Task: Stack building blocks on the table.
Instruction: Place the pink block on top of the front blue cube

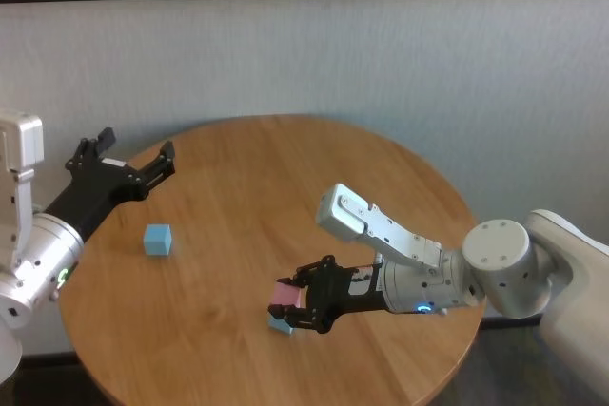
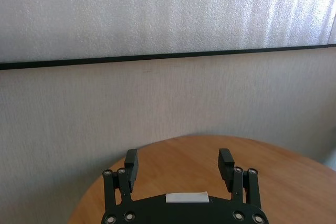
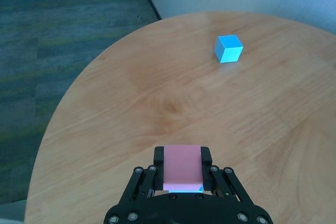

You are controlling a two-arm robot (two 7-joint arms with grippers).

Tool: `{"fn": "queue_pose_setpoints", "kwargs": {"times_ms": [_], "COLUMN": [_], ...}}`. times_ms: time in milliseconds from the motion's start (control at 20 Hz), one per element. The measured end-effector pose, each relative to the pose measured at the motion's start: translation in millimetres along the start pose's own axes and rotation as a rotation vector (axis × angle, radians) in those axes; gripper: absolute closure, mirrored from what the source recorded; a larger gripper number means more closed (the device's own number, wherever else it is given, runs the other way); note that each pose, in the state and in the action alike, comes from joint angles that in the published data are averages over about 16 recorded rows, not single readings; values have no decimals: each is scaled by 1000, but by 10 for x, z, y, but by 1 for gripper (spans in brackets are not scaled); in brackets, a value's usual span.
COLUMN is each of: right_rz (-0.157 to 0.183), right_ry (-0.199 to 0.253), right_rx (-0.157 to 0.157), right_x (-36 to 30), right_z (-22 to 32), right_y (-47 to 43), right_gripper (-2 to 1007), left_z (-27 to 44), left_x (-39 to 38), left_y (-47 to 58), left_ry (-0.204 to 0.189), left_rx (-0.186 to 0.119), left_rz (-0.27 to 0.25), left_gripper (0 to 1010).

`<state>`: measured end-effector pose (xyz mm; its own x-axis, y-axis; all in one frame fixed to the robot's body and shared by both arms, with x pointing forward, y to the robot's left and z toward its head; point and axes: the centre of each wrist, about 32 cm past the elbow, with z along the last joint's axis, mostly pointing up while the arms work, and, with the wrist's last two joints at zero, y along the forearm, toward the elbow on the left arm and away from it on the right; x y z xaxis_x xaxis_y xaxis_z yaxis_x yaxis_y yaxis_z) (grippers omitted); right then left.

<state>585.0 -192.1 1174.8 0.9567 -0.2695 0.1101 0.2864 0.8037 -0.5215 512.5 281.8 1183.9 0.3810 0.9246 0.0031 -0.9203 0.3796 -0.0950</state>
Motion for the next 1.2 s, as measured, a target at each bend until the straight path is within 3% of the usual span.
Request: {"fn": "queue_pose_setpoints", "kwargs": {"times_ms": [1200], "right_rz": [-12], "right_ry": [-2], "right_rx": [-16], "right_x": [86], "right_z": [-29], "right_y": [96], "right_gripper": [632], "left_z": [0], "left_x": [0], "left_y": [0], "left_ry": [0], "left_rx": [0], "left_rz": [0], "left_gripper": [11]}}
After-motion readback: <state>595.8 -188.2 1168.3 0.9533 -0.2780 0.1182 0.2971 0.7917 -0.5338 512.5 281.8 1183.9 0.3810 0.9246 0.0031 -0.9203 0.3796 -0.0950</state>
